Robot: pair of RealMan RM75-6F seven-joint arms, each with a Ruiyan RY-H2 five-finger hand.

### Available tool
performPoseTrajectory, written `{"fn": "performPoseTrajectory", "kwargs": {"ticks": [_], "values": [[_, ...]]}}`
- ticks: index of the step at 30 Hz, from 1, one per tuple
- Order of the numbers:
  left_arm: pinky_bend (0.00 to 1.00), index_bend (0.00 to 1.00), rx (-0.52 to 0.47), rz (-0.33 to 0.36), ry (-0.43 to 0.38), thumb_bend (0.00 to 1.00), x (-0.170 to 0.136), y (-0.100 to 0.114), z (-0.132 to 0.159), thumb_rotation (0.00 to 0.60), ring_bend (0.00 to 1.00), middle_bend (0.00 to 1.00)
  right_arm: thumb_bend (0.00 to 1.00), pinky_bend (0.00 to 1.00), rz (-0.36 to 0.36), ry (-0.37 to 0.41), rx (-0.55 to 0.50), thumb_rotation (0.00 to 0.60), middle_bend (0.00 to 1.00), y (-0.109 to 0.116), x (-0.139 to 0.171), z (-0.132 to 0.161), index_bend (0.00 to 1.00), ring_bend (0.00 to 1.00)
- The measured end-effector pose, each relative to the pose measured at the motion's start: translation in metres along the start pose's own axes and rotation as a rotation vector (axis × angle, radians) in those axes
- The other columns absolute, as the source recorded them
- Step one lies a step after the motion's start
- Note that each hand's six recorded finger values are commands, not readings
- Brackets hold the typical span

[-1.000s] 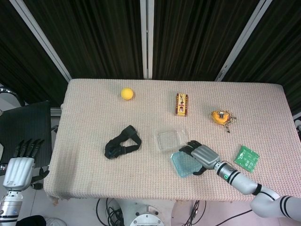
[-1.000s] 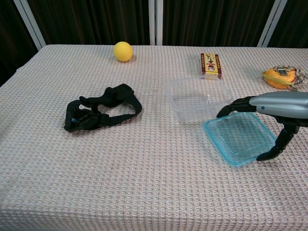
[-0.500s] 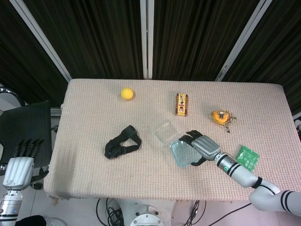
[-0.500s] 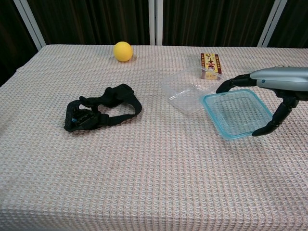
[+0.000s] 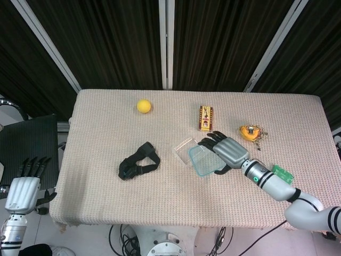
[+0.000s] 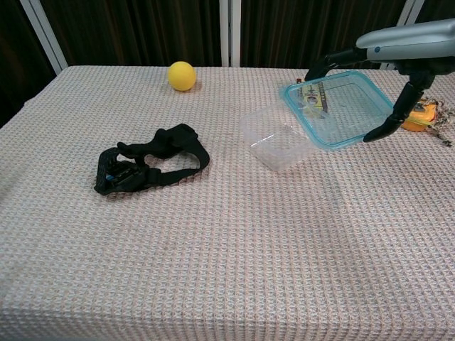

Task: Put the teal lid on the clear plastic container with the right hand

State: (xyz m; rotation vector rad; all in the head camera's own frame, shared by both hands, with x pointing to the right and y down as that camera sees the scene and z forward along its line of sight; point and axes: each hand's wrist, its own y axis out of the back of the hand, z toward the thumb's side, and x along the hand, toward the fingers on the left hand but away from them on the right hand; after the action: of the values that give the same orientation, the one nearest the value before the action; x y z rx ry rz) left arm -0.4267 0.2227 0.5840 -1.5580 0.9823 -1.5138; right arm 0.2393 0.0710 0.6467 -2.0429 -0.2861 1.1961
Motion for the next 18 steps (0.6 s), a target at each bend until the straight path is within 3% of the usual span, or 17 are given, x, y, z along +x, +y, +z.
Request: {"fn": "performPoseTrajectory", "kwargs": {"ticks": [10, 18], "values": [[0.0, 0.1, 0.002, -0.01, 0.029, 0.0, 0.002, 0.002, 0.002, 0.6, 0.03, 0.09, 0.31, 0.0, 0.061, 0.019, 0.163, 0.6, 0.28, 0.011, -0.067, 0.004, 0.2, 0.0], [0.0, 0.1, 0.008, -0.013, 0.038, 0.0, 0.004, 0.004, 0.005, 0.6, 0.03, 0.09, 0.31, 0.0, 0.066, 0.061, 0.131, 0.6, 0.28, 0.004, -0.084, 0.011, 0.2, 0.0]]}}
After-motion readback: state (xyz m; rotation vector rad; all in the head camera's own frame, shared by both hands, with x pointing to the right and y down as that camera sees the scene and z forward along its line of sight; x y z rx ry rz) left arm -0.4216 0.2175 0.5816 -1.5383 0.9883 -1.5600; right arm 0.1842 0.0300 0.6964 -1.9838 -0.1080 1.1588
